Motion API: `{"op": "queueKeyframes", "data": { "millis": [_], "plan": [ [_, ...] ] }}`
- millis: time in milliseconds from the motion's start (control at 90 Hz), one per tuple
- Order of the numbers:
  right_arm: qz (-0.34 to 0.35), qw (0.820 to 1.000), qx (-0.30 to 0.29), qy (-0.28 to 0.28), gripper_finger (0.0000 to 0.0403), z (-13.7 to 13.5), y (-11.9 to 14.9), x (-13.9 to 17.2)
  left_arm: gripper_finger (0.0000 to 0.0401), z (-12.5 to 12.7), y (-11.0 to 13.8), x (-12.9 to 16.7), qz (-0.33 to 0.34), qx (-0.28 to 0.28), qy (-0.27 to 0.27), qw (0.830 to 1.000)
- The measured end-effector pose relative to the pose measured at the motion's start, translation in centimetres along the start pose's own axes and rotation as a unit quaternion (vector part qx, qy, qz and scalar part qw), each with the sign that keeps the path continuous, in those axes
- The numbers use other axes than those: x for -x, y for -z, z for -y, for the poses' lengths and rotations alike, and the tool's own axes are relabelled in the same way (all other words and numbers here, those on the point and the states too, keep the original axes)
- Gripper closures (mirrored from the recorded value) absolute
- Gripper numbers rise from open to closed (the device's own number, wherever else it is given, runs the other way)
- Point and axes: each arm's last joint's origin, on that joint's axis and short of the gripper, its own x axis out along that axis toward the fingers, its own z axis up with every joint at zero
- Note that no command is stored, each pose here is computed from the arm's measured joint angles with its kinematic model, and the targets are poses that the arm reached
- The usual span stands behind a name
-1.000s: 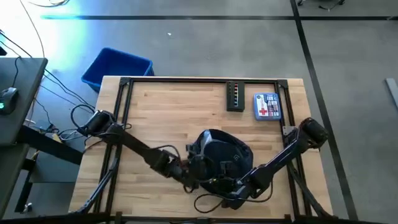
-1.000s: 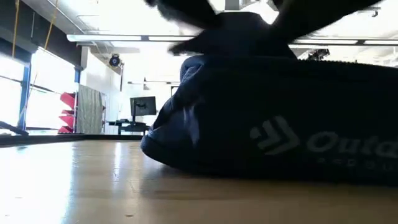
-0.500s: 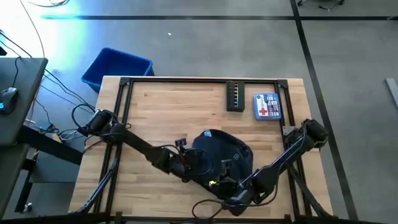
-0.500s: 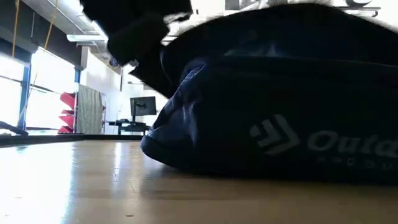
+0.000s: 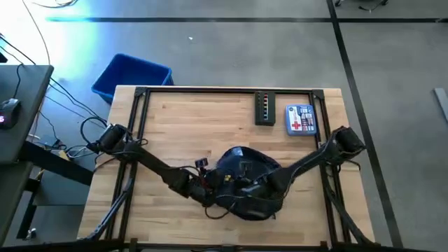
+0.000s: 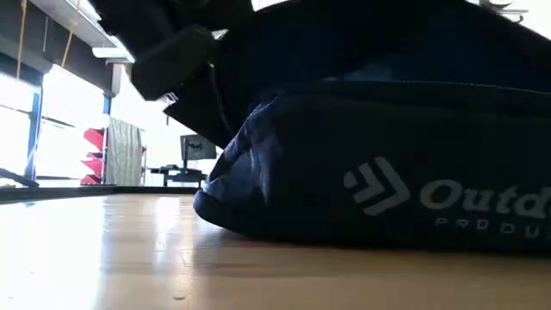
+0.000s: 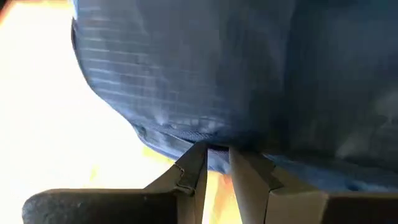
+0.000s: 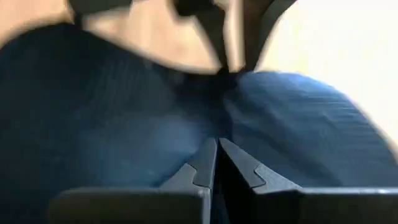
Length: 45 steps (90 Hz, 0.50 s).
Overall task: Unpack backpack
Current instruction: Put the white zip bag into the backpack
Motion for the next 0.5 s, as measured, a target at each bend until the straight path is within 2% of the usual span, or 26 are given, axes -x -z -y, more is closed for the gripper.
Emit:
{"op": "queueKeyframes", "data": {
  "millis": [111, 289, 500],
  "plan": [
    [0.004, 1.0, -0.025, -0.017, 0.0403, 0.3, 2.1, -2.0, 0.0352, 0.4, -0.1, 0.7, 0.006, -0.004, 0.009, 1.0],
    [-0.009, 0.997, -0.075, -0.001, 0.0403, 1.2, 5.5, -3.9, 0.0352, 1.4, -1.7, 2.7, 0.04, 0.007, 0.036, 0.999],
    [0.007, 0.996, -0.09, -0.001, 0.0403, 1.2, 6.1, -4.3, 0.0352, 2.4, -4.0, 4.2, 0.116, -0.017, 0.072, 0.991]
  ]
}}
